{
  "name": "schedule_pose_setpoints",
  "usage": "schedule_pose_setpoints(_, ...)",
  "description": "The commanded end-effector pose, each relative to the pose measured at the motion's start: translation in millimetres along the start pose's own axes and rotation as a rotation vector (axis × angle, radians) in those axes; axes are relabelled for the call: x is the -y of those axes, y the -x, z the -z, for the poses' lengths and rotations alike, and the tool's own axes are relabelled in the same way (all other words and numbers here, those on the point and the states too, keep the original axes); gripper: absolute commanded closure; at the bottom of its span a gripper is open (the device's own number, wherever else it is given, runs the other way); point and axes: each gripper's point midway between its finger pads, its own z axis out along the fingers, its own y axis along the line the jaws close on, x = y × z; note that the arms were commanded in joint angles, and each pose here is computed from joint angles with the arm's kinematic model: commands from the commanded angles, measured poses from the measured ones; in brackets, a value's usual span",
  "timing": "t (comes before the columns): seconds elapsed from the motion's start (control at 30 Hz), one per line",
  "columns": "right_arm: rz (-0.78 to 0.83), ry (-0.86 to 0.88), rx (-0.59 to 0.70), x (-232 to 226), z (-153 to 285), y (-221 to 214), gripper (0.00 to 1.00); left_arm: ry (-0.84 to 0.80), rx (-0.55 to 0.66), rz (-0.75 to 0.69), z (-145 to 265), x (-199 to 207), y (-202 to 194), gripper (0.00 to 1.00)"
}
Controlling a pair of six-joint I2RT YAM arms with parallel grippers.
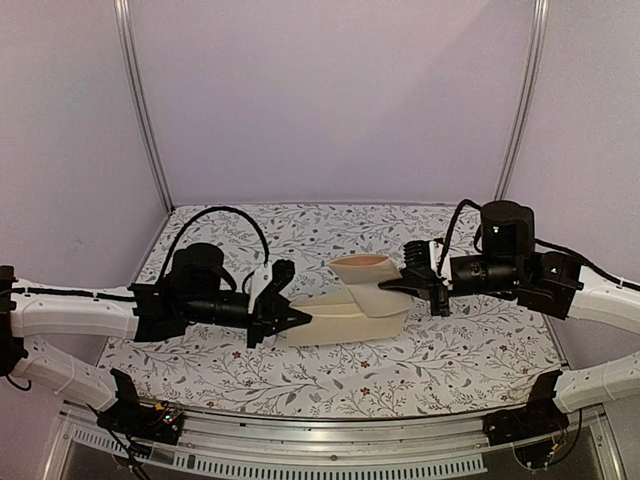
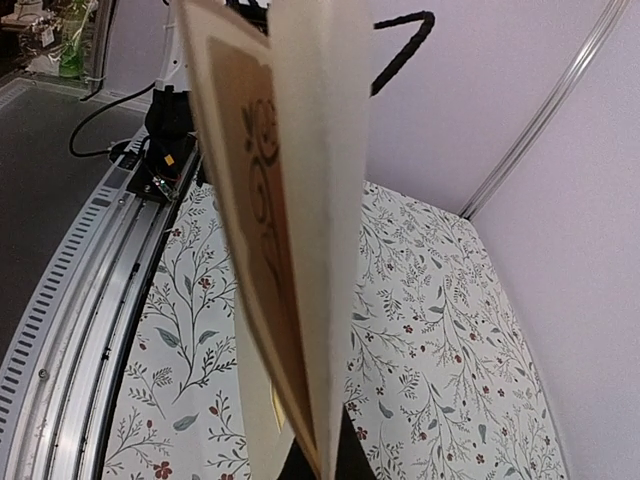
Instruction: Place the letter into the envelope and seal it
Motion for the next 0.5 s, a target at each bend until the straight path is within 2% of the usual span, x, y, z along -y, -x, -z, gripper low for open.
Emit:
schedule_pose_setpoints(0.0, 0.036, -0.034, -0.015, 8.9, 0.5, 4.6, 1.00, 0.043, 0.019, 0.006, 0.2, -9.4, 2.3, 1.00)
schedule_pose_setpoints(0.47, 0.037, -0.043, -0.062, 20.9, -2.9, 9.2, 1.00, 0.003, 0.026, 0.024, -2.7, -6.7, 3.4, 1.00)
